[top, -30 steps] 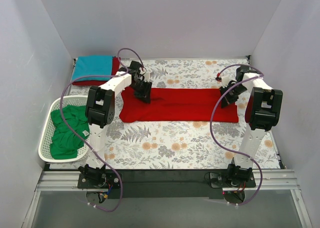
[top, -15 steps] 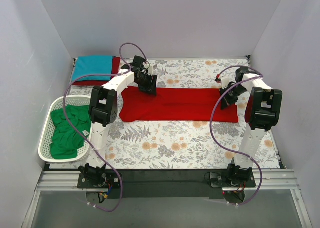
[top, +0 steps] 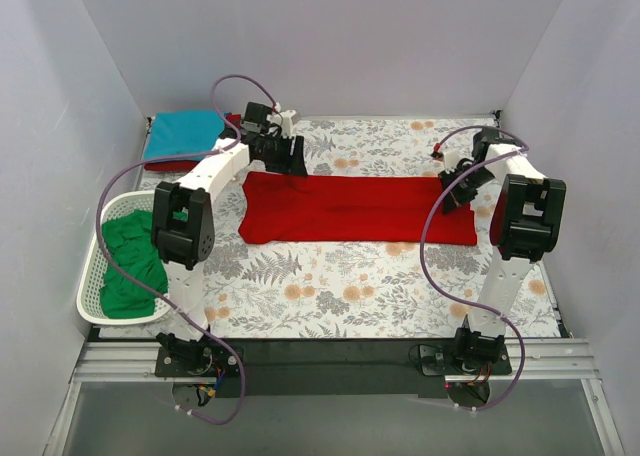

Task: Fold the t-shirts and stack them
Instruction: Fold the tshirt

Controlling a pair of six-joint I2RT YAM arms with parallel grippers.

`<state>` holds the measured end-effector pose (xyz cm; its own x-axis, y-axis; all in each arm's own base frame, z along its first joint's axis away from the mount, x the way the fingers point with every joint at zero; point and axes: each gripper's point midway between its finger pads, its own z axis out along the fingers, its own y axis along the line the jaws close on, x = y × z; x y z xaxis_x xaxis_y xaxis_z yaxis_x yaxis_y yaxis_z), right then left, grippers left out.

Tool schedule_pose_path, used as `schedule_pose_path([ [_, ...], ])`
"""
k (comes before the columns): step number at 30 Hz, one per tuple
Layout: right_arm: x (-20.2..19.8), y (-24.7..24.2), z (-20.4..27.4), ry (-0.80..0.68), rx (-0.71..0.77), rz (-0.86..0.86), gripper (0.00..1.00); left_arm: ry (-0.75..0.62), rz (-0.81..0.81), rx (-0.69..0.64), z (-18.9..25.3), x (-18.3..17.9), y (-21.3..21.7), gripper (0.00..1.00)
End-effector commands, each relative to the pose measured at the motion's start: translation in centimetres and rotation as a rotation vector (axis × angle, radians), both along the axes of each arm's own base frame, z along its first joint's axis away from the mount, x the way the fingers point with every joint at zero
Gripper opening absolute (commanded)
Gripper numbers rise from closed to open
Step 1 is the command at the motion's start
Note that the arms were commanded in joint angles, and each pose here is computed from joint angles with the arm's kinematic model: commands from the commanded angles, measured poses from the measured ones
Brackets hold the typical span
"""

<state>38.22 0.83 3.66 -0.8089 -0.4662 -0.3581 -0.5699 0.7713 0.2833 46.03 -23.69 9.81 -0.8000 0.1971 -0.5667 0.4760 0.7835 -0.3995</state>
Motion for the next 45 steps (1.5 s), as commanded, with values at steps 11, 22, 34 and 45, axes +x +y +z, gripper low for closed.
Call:
schedule_pose_path([
  [11, 3.5, 1.0, 1.8, -0.090, -0.013, 0.049, 0.01, 0.053, 0.038, 0.081, 0.2, -2.7, 3.2, 0.43],
  [22, 2.1, 1.9, 0.5, -0.048, -0.030, 0.078, 0.01, 0.014, 0.039, 0.059, -3.4, 5.2, 0.2, 0.37],
  [34, -0.2, 1.4, -1.3, 0.015, -0.064, 0.085, 0.01, -0.097, -0.001, 0.040, 0.0, 6.2, -0.8, 0.50],
  [45, -7.5, 1.3, -3.2, 0.123, -0.078, 0.138, 0.01, -0.024, 0.029, 0.053, 1.8, -0.5, 1.5, 0.52],
])
